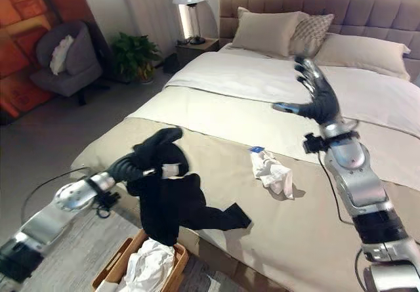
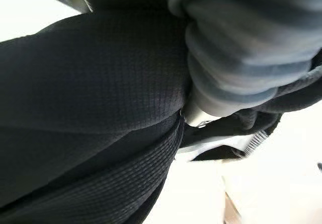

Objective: Pick up clothes into the bucket

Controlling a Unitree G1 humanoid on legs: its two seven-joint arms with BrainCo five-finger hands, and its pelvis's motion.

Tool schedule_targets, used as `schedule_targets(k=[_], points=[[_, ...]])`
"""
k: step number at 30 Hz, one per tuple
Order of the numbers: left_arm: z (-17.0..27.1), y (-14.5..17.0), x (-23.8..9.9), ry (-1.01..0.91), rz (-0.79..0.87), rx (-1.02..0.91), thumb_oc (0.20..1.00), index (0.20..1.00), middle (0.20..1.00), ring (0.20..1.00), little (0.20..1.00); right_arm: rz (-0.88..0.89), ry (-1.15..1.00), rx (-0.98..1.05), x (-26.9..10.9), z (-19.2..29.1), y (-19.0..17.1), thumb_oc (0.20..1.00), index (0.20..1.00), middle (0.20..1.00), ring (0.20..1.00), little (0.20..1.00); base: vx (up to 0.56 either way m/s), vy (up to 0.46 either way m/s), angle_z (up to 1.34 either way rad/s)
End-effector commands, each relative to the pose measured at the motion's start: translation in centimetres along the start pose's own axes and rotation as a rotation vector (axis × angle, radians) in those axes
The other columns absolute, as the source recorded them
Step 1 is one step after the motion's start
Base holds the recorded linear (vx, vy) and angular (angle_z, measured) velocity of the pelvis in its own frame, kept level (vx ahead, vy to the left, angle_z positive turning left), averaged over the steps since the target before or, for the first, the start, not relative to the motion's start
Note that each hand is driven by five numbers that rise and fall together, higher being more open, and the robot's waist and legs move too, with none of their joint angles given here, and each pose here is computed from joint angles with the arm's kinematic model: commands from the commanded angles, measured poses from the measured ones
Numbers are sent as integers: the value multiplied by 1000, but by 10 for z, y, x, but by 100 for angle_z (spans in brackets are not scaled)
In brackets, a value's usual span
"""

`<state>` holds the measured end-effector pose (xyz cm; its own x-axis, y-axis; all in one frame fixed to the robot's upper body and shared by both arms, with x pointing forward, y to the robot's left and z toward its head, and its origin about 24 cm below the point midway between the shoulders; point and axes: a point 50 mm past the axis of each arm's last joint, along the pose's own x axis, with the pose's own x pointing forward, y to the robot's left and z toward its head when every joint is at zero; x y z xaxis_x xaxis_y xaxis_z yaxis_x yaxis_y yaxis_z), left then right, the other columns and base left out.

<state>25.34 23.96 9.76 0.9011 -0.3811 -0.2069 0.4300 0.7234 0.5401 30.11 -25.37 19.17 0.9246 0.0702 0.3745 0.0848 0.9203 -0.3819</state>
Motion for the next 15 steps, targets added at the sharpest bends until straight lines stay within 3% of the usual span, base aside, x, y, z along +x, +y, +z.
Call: schedule_targets(k=[1,8,15], points=[[46,49,-23,-168,189,268,200,200,200,200,200,-92,-42,-50,3,6,-17,1000,1000,1000,1000,1000,7,5,15],[47,76,-59,-193,485,317,200,200,200,200,200,-180,111,-94,-7,-31,-23,1000,1000,1000,1000,1000,-42,11,20],[34,75,-54,-222,622,197,200,200,200,200,200,-274,222,-179,0,-54,-28,1000,1000,1000,1000,1000,-120,19,25]])
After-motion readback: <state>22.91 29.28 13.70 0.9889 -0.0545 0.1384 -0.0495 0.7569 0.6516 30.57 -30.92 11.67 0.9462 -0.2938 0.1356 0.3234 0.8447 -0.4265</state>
